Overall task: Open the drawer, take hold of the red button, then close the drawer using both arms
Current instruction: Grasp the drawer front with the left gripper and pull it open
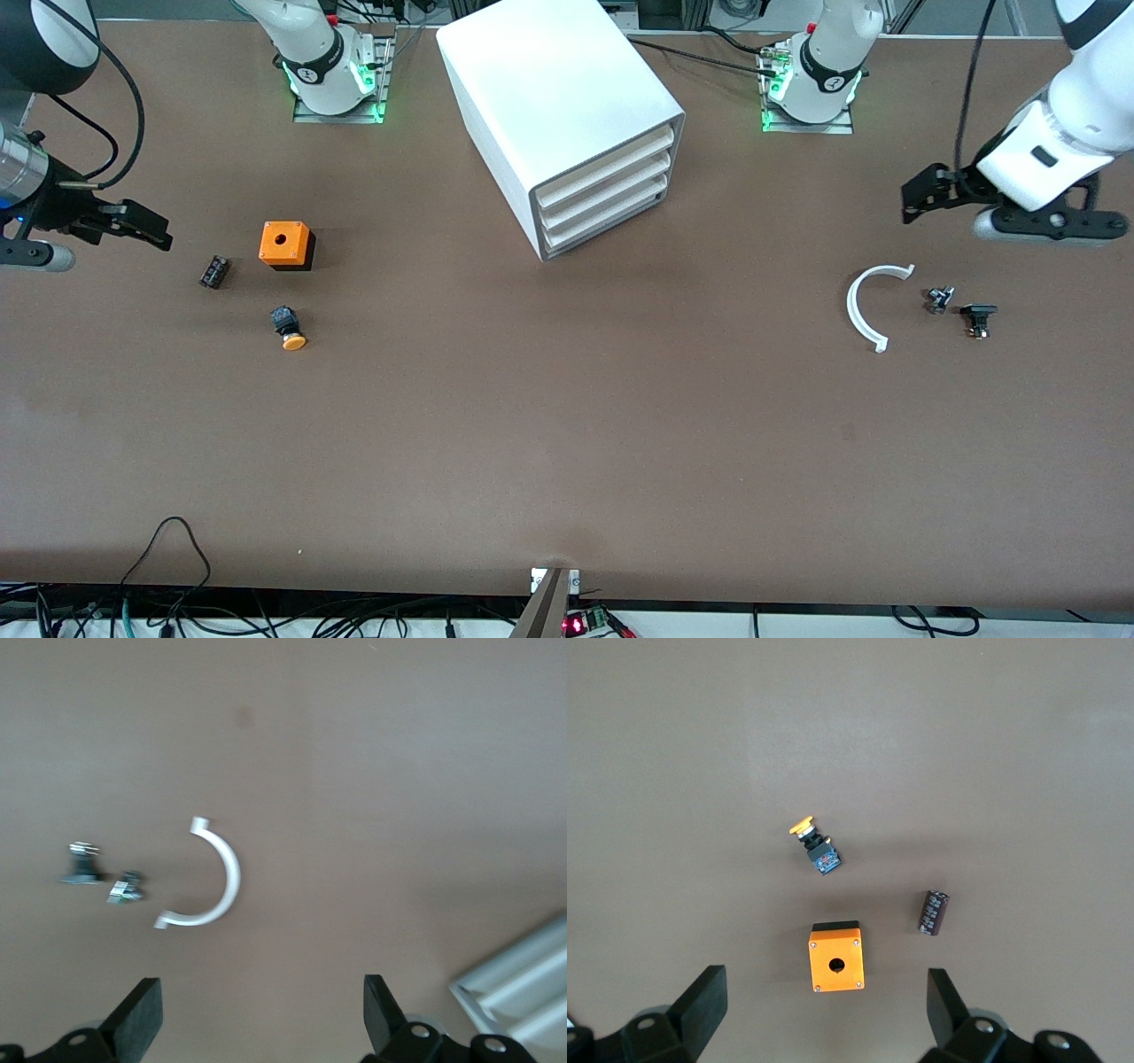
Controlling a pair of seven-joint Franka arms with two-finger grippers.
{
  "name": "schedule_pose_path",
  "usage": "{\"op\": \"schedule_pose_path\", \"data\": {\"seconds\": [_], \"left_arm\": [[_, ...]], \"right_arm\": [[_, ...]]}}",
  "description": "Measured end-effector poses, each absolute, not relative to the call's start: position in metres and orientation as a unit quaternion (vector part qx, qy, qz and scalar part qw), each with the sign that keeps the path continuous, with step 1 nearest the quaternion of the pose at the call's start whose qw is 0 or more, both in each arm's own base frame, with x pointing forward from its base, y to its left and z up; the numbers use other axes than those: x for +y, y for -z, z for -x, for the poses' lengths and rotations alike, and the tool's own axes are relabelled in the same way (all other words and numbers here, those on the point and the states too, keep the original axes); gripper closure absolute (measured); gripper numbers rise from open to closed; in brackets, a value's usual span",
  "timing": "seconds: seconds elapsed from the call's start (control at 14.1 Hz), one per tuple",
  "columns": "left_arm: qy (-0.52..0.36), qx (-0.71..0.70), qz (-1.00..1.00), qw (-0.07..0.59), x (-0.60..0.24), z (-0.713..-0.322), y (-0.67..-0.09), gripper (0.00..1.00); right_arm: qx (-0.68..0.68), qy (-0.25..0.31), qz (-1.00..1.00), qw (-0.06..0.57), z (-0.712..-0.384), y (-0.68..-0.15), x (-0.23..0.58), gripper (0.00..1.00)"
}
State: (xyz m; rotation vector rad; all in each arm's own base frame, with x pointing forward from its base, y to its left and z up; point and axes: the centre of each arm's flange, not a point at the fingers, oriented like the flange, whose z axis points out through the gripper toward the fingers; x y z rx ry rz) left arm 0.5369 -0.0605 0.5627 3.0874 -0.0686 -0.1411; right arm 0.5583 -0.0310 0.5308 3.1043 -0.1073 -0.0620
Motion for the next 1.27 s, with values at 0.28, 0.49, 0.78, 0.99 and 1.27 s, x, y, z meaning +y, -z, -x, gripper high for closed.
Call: {"op": "schedule_pose_path", "data": {"seconds": [0.28,0.49,0.78,0.99,1.27], "left_arm": [[0.131,0.000,-0.981,0.141,-0.089,-0.543,-0.481,0.00],[0.206,0.009,-0.960,0.189,-0.113,-0.549,-0.406,0.00],[0.286,-0.025,-0.937,0.200,-0.192,-0.537,-0.315,0.00],[0.322,-0.038,-0.922,0.212,-0.236,-0.520,-0.280,0.00],[0.353,-0.042,-0.893,0.275,-0.268,-0.500,-0.264,0.00]], "right_arm": [[-0.032,0.020,-0.999,0.017,-0.560,-0.531,-0.028,0.00],[-0.028,0.023,-0.999,-0.002,-0.560,-0.531,-0.015,0.00],[-0.023,0.030,-0.999,-0.011,-0.559,-0.530,-0.009,0.00],[-0.015,0.030,-0.999,-0.010,-0.559,-0.530,-0.003,0.00],[-0.013,0.030,-0.999,-0.010,-0.559,-0.530,0.000,0.00]]}}
